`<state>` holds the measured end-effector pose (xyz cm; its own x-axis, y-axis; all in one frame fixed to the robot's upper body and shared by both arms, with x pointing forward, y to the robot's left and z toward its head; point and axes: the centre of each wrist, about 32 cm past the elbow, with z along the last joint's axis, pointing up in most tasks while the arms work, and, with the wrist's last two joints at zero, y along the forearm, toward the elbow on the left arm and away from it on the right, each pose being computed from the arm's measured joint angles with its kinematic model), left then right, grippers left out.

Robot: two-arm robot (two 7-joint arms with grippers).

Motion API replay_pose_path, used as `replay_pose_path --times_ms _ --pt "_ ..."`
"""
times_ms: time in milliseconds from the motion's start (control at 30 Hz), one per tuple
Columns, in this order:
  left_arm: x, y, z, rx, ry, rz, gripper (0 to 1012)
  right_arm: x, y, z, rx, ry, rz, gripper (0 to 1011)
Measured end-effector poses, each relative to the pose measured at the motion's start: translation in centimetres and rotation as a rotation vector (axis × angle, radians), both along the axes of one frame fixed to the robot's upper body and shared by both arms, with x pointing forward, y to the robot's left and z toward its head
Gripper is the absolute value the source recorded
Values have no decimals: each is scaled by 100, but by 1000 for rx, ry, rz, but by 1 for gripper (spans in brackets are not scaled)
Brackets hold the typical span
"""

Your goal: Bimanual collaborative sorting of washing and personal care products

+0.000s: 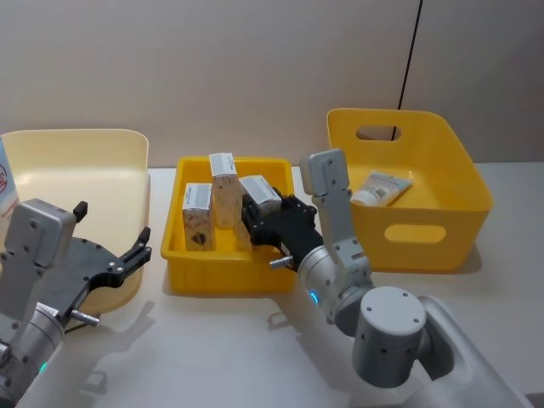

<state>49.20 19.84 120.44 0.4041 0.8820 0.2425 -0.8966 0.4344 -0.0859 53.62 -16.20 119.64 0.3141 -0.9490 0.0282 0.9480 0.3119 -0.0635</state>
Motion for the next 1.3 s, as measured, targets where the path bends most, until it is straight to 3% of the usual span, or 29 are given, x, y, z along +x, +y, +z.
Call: replay_pose_path --times_ms 367,800,1033,1300 --pt "0 0 0 0 0 0 1000 5 -95 71 34 -121 17 445" --pt "0 0 0 0 0 0 1000 29 -287 265 72 -311 1 445" --pt "0 0 0 0 0 0 1000 17 -445 389 70 -411 -63 445" --pt "0 0 0 0 0 0 1000 -40 -612 465 50 -468 -156 445"
